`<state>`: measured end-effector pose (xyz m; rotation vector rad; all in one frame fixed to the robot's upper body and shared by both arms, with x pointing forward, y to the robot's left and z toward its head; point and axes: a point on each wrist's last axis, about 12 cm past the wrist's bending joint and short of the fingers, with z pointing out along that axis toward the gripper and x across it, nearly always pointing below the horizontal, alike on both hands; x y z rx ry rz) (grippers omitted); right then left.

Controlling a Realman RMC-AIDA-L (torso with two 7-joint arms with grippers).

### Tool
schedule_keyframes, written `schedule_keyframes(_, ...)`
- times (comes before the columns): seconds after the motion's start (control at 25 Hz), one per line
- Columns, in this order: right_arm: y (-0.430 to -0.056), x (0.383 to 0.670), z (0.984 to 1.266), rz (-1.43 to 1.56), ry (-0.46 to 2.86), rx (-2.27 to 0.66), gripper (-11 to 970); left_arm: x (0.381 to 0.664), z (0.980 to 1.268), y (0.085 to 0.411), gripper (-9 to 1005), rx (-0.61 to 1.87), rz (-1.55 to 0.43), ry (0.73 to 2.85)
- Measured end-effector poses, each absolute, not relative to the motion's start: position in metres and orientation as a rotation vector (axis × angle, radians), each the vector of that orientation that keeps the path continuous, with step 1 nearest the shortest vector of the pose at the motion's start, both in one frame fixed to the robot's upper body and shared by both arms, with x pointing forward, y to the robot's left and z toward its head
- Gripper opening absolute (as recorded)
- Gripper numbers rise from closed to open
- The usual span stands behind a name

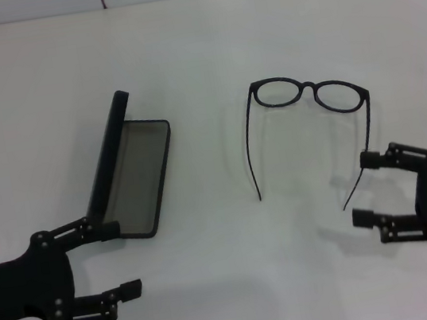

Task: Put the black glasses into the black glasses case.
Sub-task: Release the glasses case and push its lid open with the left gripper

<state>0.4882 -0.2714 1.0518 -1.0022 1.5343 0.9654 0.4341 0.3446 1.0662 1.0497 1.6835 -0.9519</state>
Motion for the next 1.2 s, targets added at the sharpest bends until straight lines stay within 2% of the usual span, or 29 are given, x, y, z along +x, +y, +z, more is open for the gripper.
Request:
schedule_keyframes(0.32, -0.265, 0.473, 1.043, 0.988, 1.51, -1.087, 855, 0.441, 1.081, 0.358, 861, 0.842, -1.002, 1.742)
schedule_keyframes(0.48, -0.263, 0.471, 1.041, 1.002, 1.512, -1.105, 855, 0.454, 1.102, 0.37, 861, 0.674, -1.05, 1.862)
schedule_keyframes(0.68, -0.262, 0.468, 1.04, 1.015, 1.514, -1.124, 855, 0.482, 1.141, 0.382, 861, 0.522, -1.066, 2.057)
schedule_keyframes(0.72, -0.262, 0.467, 1.039, 1.014, 1.515, -1.126, 855, 0.497, 1.158, 0.38, 861, 0.483, -1.048, 2.163)
schedule_keyframes(0.92, -0.262, 0.465, 1.038, 1.012, 1.514, -1.127, 855, 0.531, 1.188, 0.363, 861, 0.391, -0.943, 2.414)
schedule_keyframes(1.2, -0.261, 0.465, 1.037, 1.013, 1.514, -1.126, 855, 0.555, 1.218, 0.313, 862, 0.441, -0.652, 2.633)
